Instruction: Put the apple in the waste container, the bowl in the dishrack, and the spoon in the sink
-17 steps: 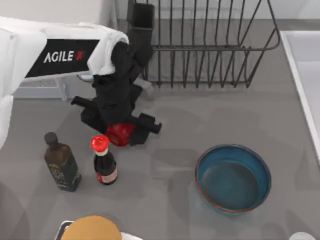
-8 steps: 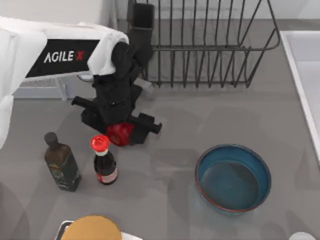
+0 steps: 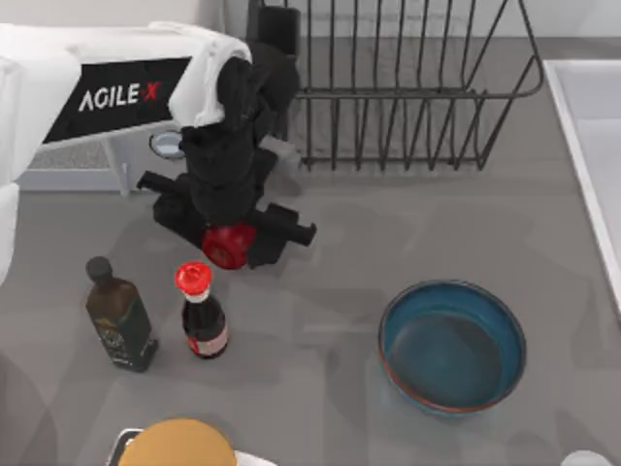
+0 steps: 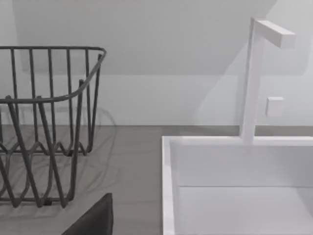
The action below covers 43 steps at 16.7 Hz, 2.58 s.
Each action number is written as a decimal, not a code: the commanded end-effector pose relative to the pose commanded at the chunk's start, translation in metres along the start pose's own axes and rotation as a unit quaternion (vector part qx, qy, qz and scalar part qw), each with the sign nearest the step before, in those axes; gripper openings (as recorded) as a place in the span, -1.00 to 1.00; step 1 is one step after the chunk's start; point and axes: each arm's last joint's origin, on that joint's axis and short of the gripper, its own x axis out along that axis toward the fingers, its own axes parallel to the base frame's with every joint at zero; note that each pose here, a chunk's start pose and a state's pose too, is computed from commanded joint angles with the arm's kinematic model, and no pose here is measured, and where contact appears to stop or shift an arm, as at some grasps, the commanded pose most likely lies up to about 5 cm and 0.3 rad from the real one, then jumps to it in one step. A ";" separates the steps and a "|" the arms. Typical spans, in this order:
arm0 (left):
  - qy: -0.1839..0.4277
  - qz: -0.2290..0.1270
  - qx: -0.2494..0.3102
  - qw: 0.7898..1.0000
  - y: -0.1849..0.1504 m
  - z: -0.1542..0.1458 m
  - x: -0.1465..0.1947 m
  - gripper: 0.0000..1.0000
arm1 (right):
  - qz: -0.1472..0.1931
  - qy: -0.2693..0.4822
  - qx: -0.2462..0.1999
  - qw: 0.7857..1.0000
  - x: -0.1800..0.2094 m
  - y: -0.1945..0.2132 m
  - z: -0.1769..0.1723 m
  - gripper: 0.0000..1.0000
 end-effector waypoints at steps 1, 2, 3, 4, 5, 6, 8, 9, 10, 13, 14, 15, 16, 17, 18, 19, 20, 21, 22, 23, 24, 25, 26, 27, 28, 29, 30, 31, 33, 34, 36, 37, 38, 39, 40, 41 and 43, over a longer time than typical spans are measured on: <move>0.002 0.000 0.000 1.000 0.001 0.001 -0.011 -1.00 | 0.000 0.000 0.000 1.000 0.000 0.000 0.000 1.00; 0.007 0.001 -0.001 1.000 0.002 0.001 -0.023 -1.00 | 0.000 0.000 0.000 1.000 0.000 0.000 0.000 1.00; 0.010 0.001 0.000 1.000 0.002 0.001 -0.036 -1.00 | 0.000 0.000 0.000 1.000 0.000 0.000 0.000 1.00; 0.012 0.001 0.000 1.000 0.003 0.001 -0.048 -1.00 | 0.000 0.000 0.000 1.000 0.000 0.000 0.000 1.00; 0.010 0.001 0.000 1.000 0.004 0.000 -0.060 -1.00 | 0.000 0.000 0.000 1.000 0.000 0.000 0.000 1.00; 0.006 0.000 -0.001 1.000 0.005 0.000 -0.070 -1.00 | 0.000 0.000 0.000 1.000 0.000 0.000 0.000 1.00; 0.002 0.000 -0.001 1.000 0.006 -0.001 -0.079 -1.00 | 0.000 0.000 0.000 1.000 0.000 0.000 0.000 1.00; 0.002 0.000 -0.001 1.000 0.006 -0.001 -0.079 -1.00 | 0.000 0.000 0.000 1.000 0.000 0.000 0.000 1.00; 0.002 0.000 -0.001 1.000 0.006 -0.001 -0.079 -1.00 | 0.000 0.000 0.000 1.000 0.000 0.000 0.000 1.00; 0.000 0.001 -0.006 1.000 0.007 -0.001 -0.080 -1.00 | 0.000 0.000 0.000 1.000 0.000 0.000 0.000 1.00; -0.007 0.003 -0.016 1.000 0.008 -0.002 -0.085 -1.00 | 0.000 0.000 0.000 1.000 0.000 0.000 0.000 1.00; -0.017 0.006 -0.032 0.999 0.009 -0.004 -0.092 -1.00 | 0.000 0.000 0.000 1.000 0.000 0.000 0.000 1.00; -0.029 0.009 -0.054 0.998 0.012 -0.007 -0.100 -1.00 | 0.000 0.000 0.000 1.000 0.000 0.000 0.000 1.00; -0.043 0.013 -0.084 0.995 0.015 -0.010 -0.111 -1.00 | 0.000 0.000 0.000 1.000 0.000 0.000 0.000 1.00; -0.058 0.016 -0.119 0.991 0.019 -0.014 -0.121 -1.00 | 0.000 0.000 0.000 1.000 0.000 0.000 0.000 1.00; -0.073 0.018 -0.159 0.984 0.023 -0.019 -0.132 -1.00 | 0.000 0.000 0.000 1.000 0.000 0.000 0.000 1.00; -0.087 0.020 -0.205 0.975 0.028 -0.025 -0.143 -1.00 | 0.000 0.000 0.000 1.000 0.000 0.000 0.000 1.00; -0.100 0.022 -0.256 0.961 0.034 -0.032 -0.153 -1.00 | 0.000 0.000 0.000 1.000 0.000 0.000 0.000 1.00; -0.112 0.022 -0.312 0.943 0.040 -0.039 -0.161 -1.00 | 0.000 0.000 0.000 1.000 0.000 0.000 0.000 1.00; -0.121 0.023 -0.373 0.919 0.047 -0.046 -0.169 -1.00 | 0.000 0.000 0.000 1.000 0.000 0.000 0.000 1.00; -0.129 0.023 -0.437 0.890 0.054 -0.054 -0.175 -1.00 | 0.000 0.000 0.000 1.000 0.000 0.000 0.000 1.00; -0.134 0.024 -0.503 0.854 0.061 -0.062 -0.180 -1.00 | 0.000 0.000 0.000 1.000 0.000 0.000 0.000 1.00; -0.138 0.025 -0.568 0.811 0.068 -0.070 -0.183 -1.00 | 0.000 0.000 0.000 1.000 0.000 0.000 0.000 1.00; -0.140 0.027 -0.632 0.761 0.075 -0.078 -0.184 -1.00 | 0.000 0.000 0.000 1.000 0.000 0.000 0.000 1.00; -0.139 0.031 -0.694 0.706 0.082 -0.086 -0.184 -1.00 | 0.000 0.000 0.000 1.000 0.000 0.000 0.000 1.00; -0.138 0.036 -0.750 0.646 0.090 -0.094 -0.182 -1.00 | 0.000 0.000 0.000 1.000 0.000 0.000 0.000 1.00; -0.137 0.044 -0.801 0.582 0.097 -0.102 -0.180 -1.00 | 0.000 0.000 0.000 1.000 0.000 0.000 0.000 1.00; -0.136 0.052 -0.844 0.516 0.104 -0.109 -0.176 -1.00 | 0.000 0.000 0.000 1.000 0.000 0.000 0.000 1.00; -0.134 0.071 -0.911 0.383 0.119 -0.122 -0.168 -1.00 | 0.000 0.000 0.000 1.000 0.000 0.000 0.000 1.00; -0.133 0.080 -0.935 0.319 0.125 -0.128 -0.163 -1.00 | 0.000 0.000 0.000 1.000 0.000 0.000 0.000 1.00; -0.133 0.097 -0.967 0.195 0.138 -0.141 -0.154 -1.00 | 0.000 0.000 0.000 1.000 0.000 0.000 0.000 1.00; -0.134 0.105 -0.976 0.137 0.143 -0.146 -0.150 -1.00 | 0.000 0.000 0.000 1.000 0.000 0.000 0.000 1.00; -0.134 0.112 -0.981 0.082 0.149 -0.152 -0.146 -1.00 | 0.000 0.000 0.000 1.000 0.000 0.000 0.000 1.00; -0.135 0.118 -0.983 0.030 0.153 -0.157 -0.142 -1.00 | 0.000 0.000 0.000 1.000 0.000 0.000 0.000 1.00; -0.135 0.124 -0.983 -0.018 0.158 -0.161 -0.139 -1.00 | 0.000 0.000 0.000 1.000 0.000 0.000 0.000 1.00; -0.136 0.129 -0.980 -0.062 0.162 -0.165 -0.135 -1.00 | 0.000 0.000 0.000 1.000 0.000 0.000 0.000 1.00; -0.136 0.138 -0.972 -0.132 0.169 -0.172 -0.129 -1.00 | 0.000 0.000 0.000 1.000 0.000 0.000 0.000 1.00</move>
